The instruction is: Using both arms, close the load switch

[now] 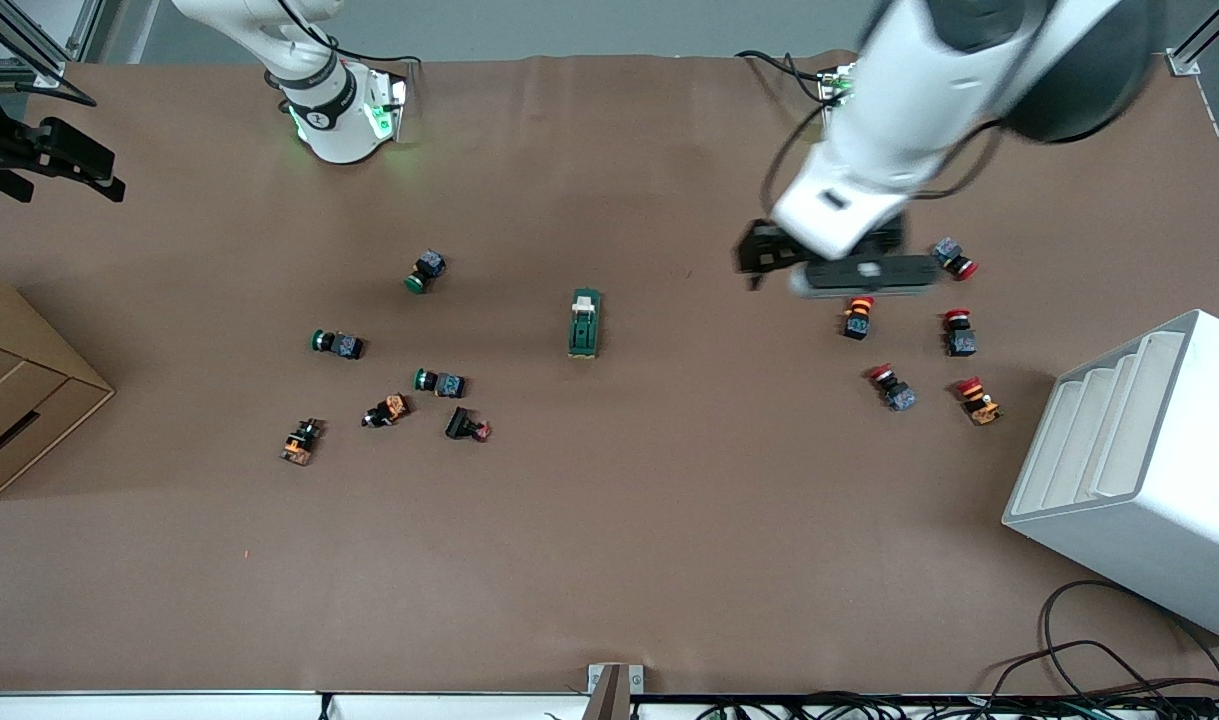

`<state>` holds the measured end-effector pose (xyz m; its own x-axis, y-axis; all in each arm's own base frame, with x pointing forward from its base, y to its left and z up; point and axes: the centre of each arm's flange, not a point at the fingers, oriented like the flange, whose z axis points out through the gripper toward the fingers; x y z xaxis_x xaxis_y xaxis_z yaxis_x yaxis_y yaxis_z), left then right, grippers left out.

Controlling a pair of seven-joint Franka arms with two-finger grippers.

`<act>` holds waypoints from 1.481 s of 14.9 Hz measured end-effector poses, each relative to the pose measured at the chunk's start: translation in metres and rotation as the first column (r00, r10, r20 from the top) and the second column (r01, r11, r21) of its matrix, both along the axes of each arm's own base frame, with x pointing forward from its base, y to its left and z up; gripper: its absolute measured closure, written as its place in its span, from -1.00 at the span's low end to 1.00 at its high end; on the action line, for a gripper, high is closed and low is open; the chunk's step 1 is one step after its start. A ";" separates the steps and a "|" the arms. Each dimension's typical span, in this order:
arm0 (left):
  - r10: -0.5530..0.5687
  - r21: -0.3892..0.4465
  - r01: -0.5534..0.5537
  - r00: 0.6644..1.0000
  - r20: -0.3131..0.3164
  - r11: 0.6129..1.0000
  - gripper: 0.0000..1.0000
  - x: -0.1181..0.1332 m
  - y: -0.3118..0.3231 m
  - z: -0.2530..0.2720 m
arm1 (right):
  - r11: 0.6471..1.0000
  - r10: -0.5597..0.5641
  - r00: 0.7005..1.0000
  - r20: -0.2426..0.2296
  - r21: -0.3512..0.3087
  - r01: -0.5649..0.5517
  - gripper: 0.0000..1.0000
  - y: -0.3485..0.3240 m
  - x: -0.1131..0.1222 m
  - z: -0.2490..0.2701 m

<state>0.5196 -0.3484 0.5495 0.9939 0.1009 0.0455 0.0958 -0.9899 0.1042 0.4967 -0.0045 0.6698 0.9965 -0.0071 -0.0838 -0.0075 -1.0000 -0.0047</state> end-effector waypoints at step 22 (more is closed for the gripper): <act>0.041 0.169 -0.120 0.911 0.411 0.978 -1.00 -0.344 -0.247 -0.370 | 1.000 0.023 0.999 -0.042 -0.004 -0.023 -1.00 0.023 0.095 -0.119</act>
